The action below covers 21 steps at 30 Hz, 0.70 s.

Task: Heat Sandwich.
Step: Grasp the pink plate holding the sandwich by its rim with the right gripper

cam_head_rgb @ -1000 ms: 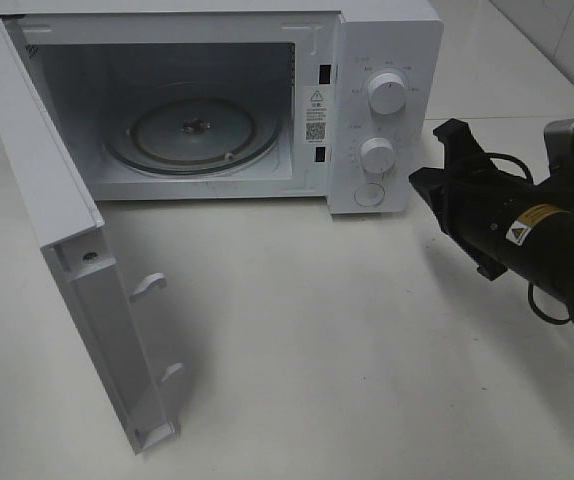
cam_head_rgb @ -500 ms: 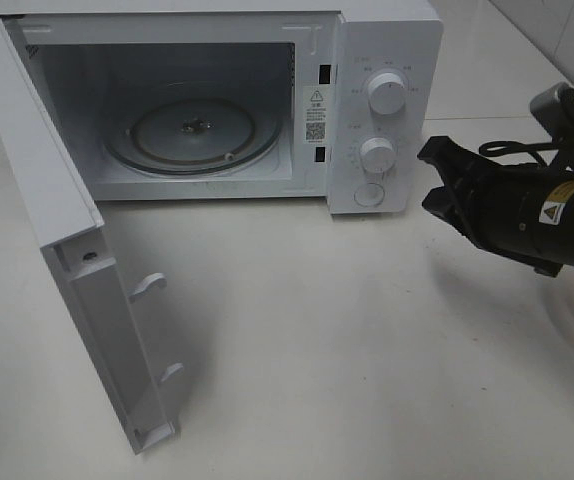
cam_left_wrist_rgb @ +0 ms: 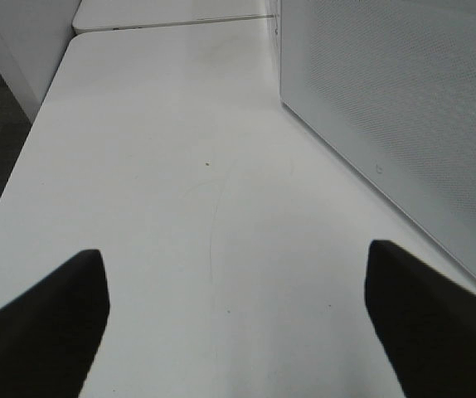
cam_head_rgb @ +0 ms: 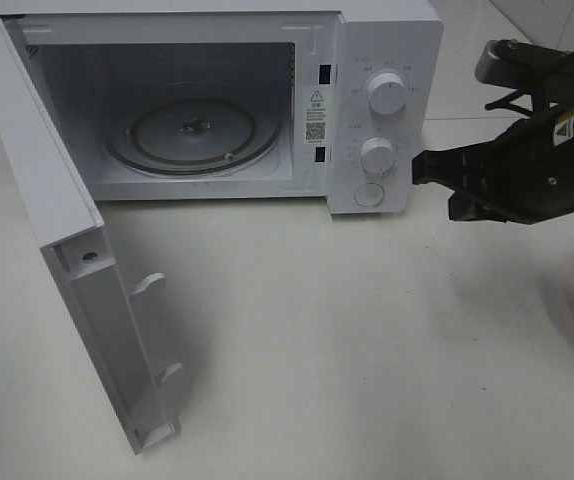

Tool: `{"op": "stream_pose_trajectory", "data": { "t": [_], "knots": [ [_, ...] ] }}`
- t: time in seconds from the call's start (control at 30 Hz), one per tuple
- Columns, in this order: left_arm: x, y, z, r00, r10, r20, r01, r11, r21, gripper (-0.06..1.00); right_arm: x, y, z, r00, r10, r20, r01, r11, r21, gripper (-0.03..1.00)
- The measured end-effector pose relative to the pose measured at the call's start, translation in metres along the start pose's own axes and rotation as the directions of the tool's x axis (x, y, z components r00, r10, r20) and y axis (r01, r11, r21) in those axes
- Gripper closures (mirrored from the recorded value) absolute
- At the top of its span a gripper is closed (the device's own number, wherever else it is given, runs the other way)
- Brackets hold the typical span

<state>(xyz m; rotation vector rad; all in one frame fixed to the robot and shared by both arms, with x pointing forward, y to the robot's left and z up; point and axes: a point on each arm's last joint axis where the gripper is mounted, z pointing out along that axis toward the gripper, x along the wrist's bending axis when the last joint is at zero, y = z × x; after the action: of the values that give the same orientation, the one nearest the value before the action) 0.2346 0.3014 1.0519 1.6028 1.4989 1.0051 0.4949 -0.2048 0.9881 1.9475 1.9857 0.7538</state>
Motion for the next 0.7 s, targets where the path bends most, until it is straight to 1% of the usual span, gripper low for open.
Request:
{"op": "stream_pose_trajectory", "data": {
  "t": [0.03,0.07,0.1,0.13,0.2,0.23,0.27,0.3,0.37,0.4,0.43,0.47,0.5,0.53,0.57,0.63,0.67,0.7],
  "knots": [
    [0.000,0.000,0.000,1.000,0.000,0.000,0.000,1.000,0.000,0.17,0.001,0.003,-0.003,1.000,-0.027,0.008,0.027,0.999,0.020,0.88],
    [0.000,0.000,0.000,1.000,0.000,0.000,0.000,1.000,0.000,0.17,0.001,0.003,-0.003,1.000,-0.027,0.008,0.027,0.999,0.020,0.88],
    [0.000,0.000,0.000,1.000,0.000,0.000,0.000,1.000,0.000,0.17,0.001,0.005,-0.008,0.997,-0.067,0.027,0.065,0.995,0.082,0.87],
    [0.000,0.000,0.000,1.000,0.000,0.000,0.000,1.000,0.000,0.17,0.002,0.007,-0.011,0.996,-0.083,0.034,0.079,0.991,0.110,0.86],
    [0.000,0.000,0.000,1.000,0.000,0.000,0.000,1.000,0.000,0.17,0.003,0.012,-0.017,0.993,-0.112,0.042,0.104,0.983,0.151,0.84],
    [0.000,0.000,0.000,1.000,0.000,0.000,0.000,1.000,0.000,0.17,0.003,0.012,-0.017,0.993,-0.112,0.042,0.104,0.983,0.151,0.84],
    [0.000,0.000,0.000,1.000,0.000,0.000,0.000,1.000,0.000,0.17,0.004,0.016,-0.024,0.989,-0.138,0.049,0.127,0.973,0.191,0.81],
    [0.000,0.000,0.000,1.000,0.000,0.000,0.000,1.000,0.000,0.17,0.005,0.019,-0.028,0.987,-0.152,0.050,0.138,0.968,0.209,0.79],
    [0.000,0.000,0.000,1.000,0.000,0.000,0.000,1.000,0.000,0.17,0.007,0.025,-0.036,0.983,-0.177,0.051,0.161,0.959,0.234,0.73],
    [0.000,0.000,0.000,1.000,0.000,0.000,0.000,1.000,0.000,0.17,0.007,0.025,-0.036,0.983,-0.177,0.051,0.161,0.959,0.234,0.73],
    [0.000,0.000,0.000,1.000,0.000,0.000,0.000,1.000,0.000,0.17,0.008,0.031,-0.043,0.979,-0.199,0.052,0.179,0.950,0.257,0.66],
    [0.000,0.000,0.000,1.000,0.000,0.000,0.000,1.000,0.000,0.17,0.009,0.034,-0.047,0.977,-0.205,0.053,0.184,0.946,0.265,0.62],
    [0.000,0.000,0.000,1.000,0.000,0.000,0.000,1.000,0.000,0.17,0.010,0.037,-0.051,0.977,-0.206,0.053,0.185,0.946,0.267,0.58],
    [0.000,0.000,0.000,1.000,0.000,0.000,0.000,1.000,0.000,0.17,0.010,0.037,-0.051,0.977,-0.206,0.053,0.185,0.946,0.267,0.58],
    [0.000,0.000,0.000,1.000,0.000,0.000,0.000,1.000,0.000,0.17,0.012,0.044,-0.059,0.976,-0.209,0.054,0.188,0.946,0.266,0.49],
    [0.000,0.000,0.000,1.000,0.000,0.000,0.000,1.000,0.000,0.17,0.014,0.051,-0.065,0.976,-0.212,0.055,0.191,0.948,0.256,0.41],
    [0.000,0.000,0.000,1.000,0.000,0.000,0.000,1.000,0.000,0.17,0.015,0.055,-0.070,0.974,-0.218,0.063,0.196,0.948,0.252,0.34],
    [0.000,0.000,0.000,1.000,0.000,0.000,0.000,1.000,0.000,0.17,0.015,0.055,-0.070,0.974,-0.218,0.063,0.196,0.948,0.252,0.34]
  ]
}}
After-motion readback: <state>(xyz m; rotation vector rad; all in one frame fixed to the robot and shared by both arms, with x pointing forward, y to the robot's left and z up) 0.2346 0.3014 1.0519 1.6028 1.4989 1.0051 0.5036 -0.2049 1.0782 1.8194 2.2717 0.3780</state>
